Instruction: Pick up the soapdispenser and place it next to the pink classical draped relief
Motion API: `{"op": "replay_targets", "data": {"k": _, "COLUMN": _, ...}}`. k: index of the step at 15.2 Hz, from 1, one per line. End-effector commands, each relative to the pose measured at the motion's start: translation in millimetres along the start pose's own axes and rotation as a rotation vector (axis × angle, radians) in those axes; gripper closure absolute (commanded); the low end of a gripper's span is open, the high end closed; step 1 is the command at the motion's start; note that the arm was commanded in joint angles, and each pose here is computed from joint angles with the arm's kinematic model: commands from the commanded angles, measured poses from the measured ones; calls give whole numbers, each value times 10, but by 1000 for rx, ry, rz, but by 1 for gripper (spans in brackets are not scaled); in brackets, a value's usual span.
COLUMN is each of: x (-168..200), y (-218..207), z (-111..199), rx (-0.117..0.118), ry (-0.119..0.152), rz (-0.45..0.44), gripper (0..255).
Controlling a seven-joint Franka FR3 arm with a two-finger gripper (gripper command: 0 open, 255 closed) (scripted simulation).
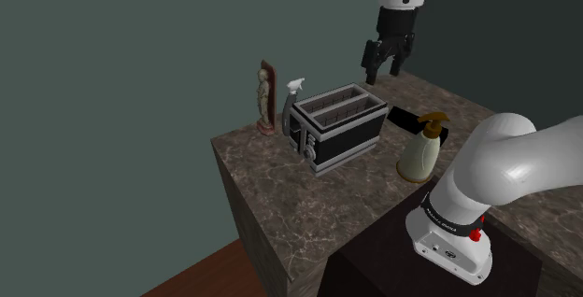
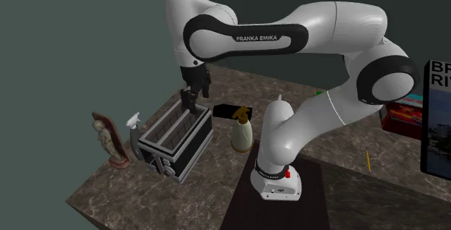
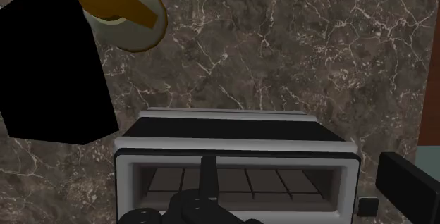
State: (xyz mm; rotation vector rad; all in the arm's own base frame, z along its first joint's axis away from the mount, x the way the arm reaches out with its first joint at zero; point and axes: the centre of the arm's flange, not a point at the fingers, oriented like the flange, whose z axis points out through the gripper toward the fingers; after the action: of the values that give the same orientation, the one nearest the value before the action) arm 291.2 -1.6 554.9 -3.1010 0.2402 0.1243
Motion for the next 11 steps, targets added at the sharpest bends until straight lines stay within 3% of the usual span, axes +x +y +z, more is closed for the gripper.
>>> {"op": "replay_targets", "data": {"k": 1, "x": 0, "y": 0, "z": 0, "rx": 0, "ry": 0, "rz": 0, "gripper": 0}}
{"op": "replay_targets", "data": {"k": 11, "x": -879, "y": 775, "z": 629, "rx": -62, "ry": 58, "rz": -233, "gripper": 0}}
